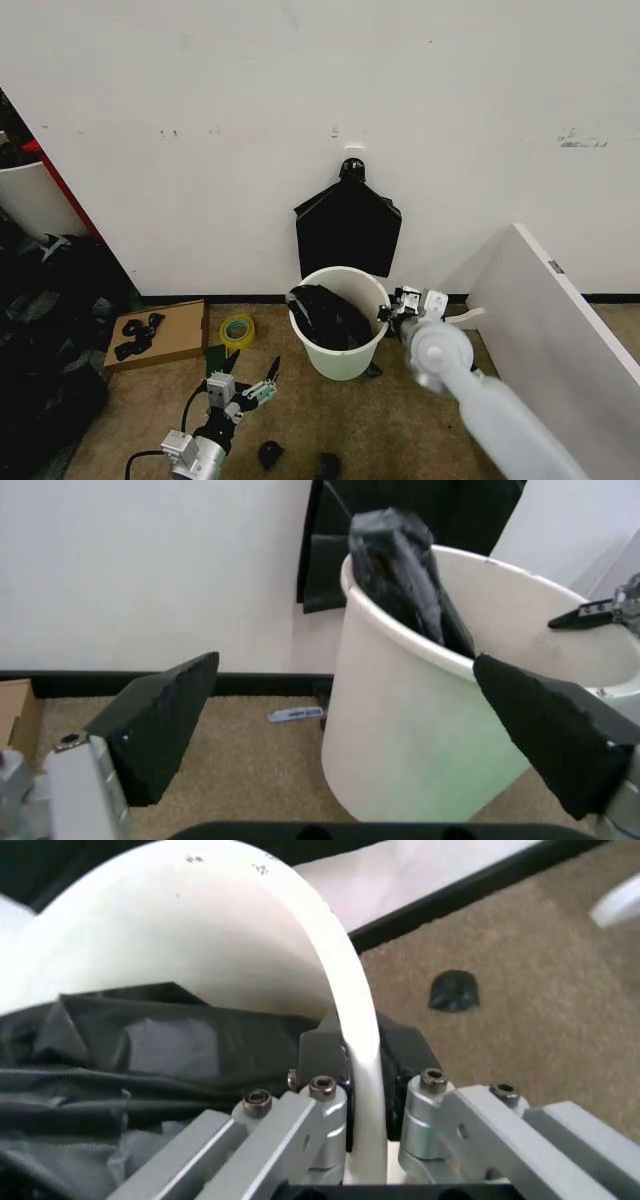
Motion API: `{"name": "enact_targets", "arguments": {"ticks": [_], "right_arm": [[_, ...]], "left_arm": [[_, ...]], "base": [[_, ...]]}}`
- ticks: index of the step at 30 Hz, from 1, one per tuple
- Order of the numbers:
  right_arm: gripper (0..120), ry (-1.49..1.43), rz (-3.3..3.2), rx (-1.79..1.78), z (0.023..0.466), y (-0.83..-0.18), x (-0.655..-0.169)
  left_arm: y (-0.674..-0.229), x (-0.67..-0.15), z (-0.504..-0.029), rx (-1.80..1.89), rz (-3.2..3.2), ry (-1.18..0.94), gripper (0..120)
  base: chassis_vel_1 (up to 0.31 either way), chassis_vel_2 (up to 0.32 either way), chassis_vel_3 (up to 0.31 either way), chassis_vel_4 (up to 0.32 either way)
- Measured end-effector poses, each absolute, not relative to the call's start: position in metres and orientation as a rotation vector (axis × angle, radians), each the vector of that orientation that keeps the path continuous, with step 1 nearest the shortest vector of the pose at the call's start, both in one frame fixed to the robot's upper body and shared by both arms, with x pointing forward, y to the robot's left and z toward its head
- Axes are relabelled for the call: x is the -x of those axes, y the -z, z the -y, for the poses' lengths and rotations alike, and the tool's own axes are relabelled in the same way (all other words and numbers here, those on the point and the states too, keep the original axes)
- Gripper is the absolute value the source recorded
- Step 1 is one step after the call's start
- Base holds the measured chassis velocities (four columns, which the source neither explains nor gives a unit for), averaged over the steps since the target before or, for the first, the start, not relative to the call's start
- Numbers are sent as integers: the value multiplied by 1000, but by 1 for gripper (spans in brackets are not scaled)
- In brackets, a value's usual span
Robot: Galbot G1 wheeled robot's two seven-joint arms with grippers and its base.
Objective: Place the garbage bag over the trash bin.
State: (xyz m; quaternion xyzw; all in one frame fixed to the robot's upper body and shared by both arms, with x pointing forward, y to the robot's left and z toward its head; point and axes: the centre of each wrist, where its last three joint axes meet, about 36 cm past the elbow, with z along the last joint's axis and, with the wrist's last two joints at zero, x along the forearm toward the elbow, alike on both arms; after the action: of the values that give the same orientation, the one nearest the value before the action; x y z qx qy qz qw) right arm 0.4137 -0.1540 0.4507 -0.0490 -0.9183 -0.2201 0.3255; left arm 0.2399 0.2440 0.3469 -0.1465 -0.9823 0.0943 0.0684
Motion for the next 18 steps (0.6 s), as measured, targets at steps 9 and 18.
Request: {"name": "enact_targets", "arguments": {"ticks": [9,18], "right_arm": [[3,586,2375,288,136,-422,-400],[3,607,2356,338,129,-408,-398]], "left_arm": [[-361,-242,-253,412,2930,-342,100],[-373,-248,-254,379,2912,-384,100]], "base": [[0,0,0,0],[0,0,0,0]]}}
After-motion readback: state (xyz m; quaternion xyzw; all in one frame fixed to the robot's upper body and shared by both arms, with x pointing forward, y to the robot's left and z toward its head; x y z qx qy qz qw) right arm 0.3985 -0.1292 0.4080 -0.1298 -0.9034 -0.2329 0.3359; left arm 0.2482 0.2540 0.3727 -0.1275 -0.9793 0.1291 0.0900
